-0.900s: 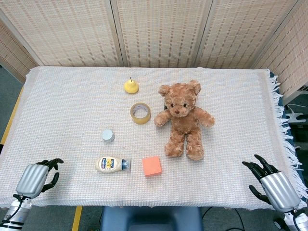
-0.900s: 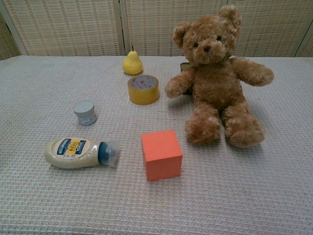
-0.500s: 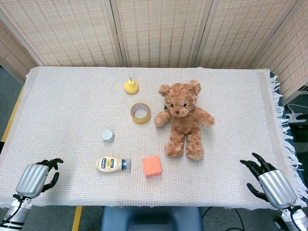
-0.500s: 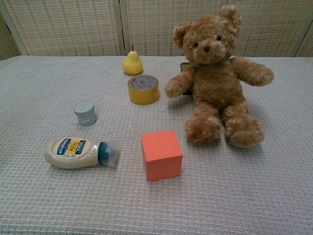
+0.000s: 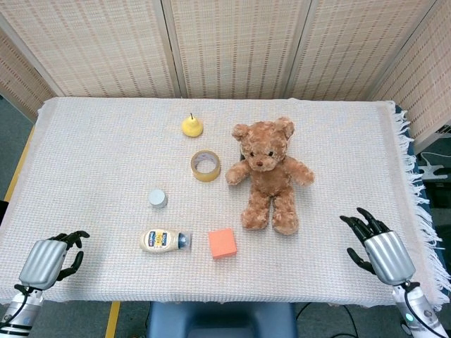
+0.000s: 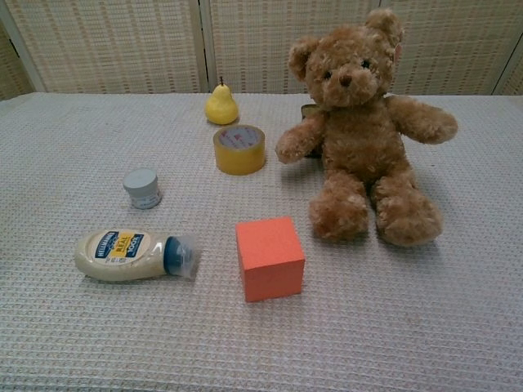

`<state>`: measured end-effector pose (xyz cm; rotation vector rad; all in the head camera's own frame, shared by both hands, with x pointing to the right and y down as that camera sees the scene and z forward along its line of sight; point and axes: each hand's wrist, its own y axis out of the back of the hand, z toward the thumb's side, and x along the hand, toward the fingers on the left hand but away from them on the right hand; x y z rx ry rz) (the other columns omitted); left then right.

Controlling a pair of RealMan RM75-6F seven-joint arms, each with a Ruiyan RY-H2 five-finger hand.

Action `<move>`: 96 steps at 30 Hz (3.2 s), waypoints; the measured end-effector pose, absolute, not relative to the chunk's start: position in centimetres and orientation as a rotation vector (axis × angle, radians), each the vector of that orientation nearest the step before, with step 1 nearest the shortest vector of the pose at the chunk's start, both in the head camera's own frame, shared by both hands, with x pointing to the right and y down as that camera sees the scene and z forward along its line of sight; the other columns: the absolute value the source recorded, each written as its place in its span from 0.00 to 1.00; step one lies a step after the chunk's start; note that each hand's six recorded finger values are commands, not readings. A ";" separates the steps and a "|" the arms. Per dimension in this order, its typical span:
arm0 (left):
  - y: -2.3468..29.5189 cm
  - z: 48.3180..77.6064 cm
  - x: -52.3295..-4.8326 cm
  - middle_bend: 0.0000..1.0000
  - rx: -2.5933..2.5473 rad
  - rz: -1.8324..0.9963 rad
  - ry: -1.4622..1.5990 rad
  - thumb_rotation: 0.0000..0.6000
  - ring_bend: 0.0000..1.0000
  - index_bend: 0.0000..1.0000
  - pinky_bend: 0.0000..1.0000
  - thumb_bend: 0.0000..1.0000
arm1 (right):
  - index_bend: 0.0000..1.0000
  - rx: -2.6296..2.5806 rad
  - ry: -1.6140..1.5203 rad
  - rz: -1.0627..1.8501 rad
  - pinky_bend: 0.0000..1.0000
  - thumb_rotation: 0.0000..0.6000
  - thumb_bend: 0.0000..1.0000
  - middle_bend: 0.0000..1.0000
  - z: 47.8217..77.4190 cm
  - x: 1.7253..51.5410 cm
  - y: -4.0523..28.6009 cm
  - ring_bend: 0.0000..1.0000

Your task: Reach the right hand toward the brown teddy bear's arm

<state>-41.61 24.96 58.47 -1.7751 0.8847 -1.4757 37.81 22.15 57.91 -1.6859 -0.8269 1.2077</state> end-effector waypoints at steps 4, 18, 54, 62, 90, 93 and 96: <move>25.0 58.5 -41.6 0.47 -1.777 -1.478 0.876 1.00 0.45 0.34 0.61 0.48 | 0.24 -1.596 -0.868 1.148 0.37 1.00 0.18 0.30 60.2 36.4 19.1 0.20; 25.1 58.7 -41.6 0.47 -1.783 -1.489 0.865 1.00 0.45 0.34 0.61 0.48 | 0.28 -1.428 -0.819 1.153 0.37 1.00 0.18 0.32 65.5 33.6 13.1 0.22; 25.1 58.6 -41.6 0.47 -1.801 -1.483 0.874 1.00 0.45 0.34 0.61 0.48 | 0.43 -1.247 -0.762 1.154 0.53 1.00 0.18 0.41 71.4 29.1 9.3 0.31; 25.1 58.6 -41.5 0.47 -1.805 -1.481 0.871 1.00 0.45 0.34 0.61 0.48 | 0.58 -1.168 -0.761 1.137 0.60 1.00 0.19 0.49 70.9 28.7 8.6 0.39; 25.2 58.6 -41.4 0.47 -1.811 -1.477 0.864 1.00 0.45 0.34 0.61 0.48 | 0.59 -1.135 -0.831 1.110 0.60 1.00 0.19 0.50 69.6 28.8 7.5 0.39; 25.2 58.6 -41.3 0.47 -1.812 -1.477 0.862 1.00 0.45 0.34 0.61 0.48 | 0.59 -1.139 -0.865 1.108 0.60 1.00 0.19 0.50 69.3 28.8 7.2 0.39; 25.2 58.7 -41.4 0.48 -1.812 -1.480 0.860 1.00 0.45 0.34 0.61 0.48 | 0.59 -1.151 -0.847 1.128 0.60 1.00 0.19 0.50 69.8 29.0 7.3 0.39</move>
